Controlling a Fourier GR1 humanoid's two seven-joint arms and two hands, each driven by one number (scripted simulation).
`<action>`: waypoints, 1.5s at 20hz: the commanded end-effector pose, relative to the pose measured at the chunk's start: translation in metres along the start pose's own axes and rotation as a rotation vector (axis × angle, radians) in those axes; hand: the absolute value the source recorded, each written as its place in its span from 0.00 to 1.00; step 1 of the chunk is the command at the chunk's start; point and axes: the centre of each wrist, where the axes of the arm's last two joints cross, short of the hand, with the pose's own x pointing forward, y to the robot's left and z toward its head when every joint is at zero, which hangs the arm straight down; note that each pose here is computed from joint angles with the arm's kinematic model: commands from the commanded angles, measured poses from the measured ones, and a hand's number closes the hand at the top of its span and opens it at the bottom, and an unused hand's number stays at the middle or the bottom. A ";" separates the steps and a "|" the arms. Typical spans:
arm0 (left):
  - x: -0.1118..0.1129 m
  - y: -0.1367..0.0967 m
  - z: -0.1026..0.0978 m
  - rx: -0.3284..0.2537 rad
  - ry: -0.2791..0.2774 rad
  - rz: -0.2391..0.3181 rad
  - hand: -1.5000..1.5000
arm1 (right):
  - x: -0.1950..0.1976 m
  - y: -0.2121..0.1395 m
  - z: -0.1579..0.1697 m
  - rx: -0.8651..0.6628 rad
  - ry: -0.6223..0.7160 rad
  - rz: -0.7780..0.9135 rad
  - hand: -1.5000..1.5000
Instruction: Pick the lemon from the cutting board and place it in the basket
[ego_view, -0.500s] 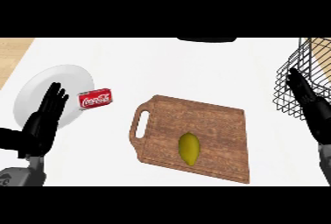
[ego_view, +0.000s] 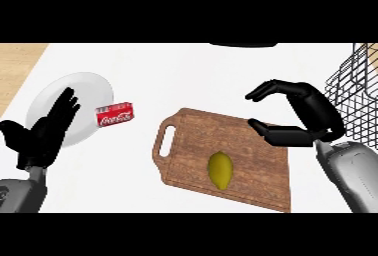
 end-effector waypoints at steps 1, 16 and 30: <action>0.004 -0.005 -0.008 -0.005 0.060 -0.028 0.50 | 0.016 0.084 -0.027 0.195 -0.211 0.129 0.00; 0.001 0.006 -0.006 0.054 0.122 -0.017 0.50 | 0.112 0.139 -0.101 0.139 0.294 0.611 0.00; 0.010 0.001 -0.010 0.056 0.102 -0.019 0.50 | 0.200 0.055 -0.126 0.427 0.643 0.728 0.00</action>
